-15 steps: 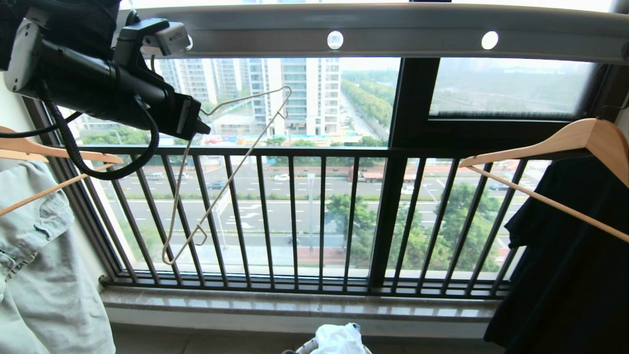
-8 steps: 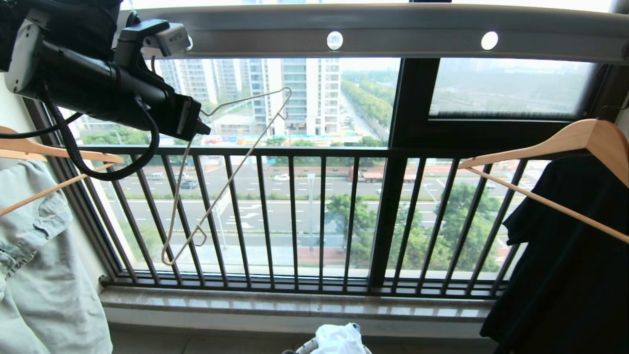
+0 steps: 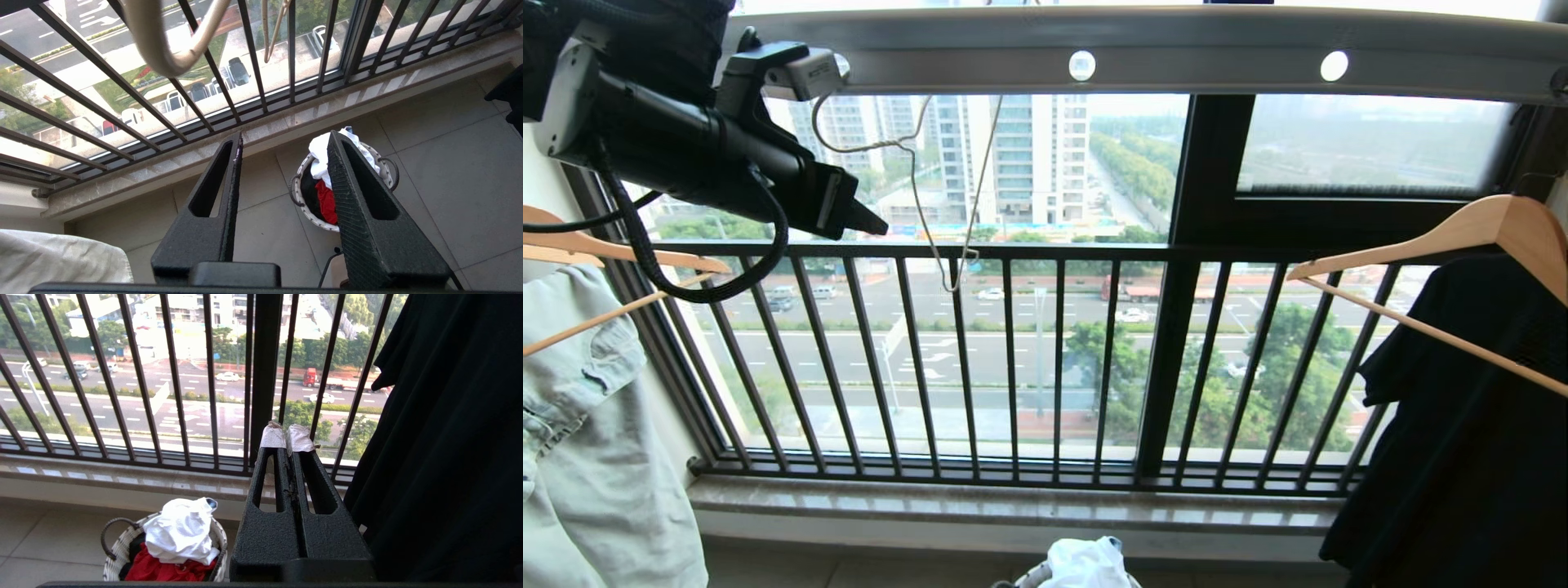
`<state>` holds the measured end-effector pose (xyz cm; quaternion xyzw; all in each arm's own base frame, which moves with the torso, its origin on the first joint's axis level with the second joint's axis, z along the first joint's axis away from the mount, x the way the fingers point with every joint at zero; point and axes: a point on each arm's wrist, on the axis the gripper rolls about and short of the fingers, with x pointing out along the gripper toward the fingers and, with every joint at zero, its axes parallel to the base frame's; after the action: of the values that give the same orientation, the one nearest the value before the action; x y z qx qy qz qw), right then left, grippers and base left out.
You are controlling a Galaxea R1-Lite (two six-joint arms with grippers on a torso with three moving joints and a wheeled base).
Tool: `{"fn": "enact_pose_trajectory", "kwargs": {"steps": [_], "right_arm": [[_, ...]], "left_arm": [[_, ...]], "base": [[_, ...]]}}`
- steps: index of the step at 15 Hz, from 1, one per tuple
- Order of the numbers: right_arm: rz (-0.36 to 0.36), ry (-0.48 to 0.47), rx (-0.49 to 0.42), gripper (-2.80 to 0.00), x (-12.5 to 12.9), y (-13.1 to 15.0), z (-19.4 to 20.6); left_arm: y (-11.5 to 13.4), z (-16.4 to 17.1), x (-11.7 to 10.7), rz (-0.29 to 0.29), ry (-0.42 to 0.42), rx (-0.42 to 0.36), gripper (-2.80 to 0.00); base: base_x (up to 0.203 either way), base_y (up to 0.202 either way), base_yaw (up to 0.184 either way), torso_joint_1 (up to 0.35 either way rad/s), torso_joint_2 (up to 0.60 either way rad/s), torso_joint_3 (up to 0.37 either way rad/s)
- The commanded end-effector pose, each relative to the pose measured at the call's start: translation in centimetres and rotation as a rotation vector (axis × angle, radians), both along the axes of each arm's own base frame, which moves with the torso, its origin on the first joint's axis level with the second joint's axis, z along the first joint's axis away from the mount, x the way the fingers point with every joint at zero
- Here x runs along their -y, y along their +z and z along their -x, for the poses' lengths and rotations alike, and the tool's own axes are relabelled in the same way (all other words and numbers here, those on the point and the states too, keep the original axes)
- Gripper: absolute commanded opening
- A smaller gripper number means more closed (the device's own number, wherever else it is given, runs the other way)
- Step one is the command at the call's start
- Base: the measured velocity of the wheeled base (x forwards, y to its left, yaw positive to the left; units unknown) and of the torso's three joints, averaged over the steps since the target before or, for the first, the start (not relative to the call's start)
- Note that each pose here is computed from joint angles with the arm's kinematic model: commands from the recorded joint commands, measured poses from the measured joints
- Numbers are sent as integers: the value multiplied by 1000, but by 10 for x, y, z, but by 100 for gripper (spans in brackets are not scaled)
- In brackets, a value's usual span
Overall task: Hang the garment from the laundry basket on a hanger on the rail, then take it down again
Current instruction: Hang the clothes rack on the clothesline
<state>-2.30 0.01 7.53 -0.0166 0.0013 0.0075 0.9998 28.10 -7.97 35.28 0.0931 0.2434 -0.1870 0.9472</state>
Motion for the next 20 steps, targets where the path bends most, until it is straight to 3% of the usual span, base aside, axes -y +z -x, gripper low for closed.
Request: {"fn": "enact_pose_trajectory", "kwargs": {"steps": [1, 14, 20], "right_arm": [[1, 2, 0, -280, 0, 0, 0], [1, 0, 0, -280, 0, 0, 0], [1, 0, 0, -280, 0, 0, 0]], "left_arm": [[2, 2, -1, 2, 0, 8, 0], [17, 21, -6, 15, 0, 57, 0], [37, 85, -24, 39, -1, 137, 0]], "base": [[0, 0, 0, 0, 0, 0], [0, 0, 0, 0, 0, 0], [0, 0, 0, 0, 0, 0]]}}
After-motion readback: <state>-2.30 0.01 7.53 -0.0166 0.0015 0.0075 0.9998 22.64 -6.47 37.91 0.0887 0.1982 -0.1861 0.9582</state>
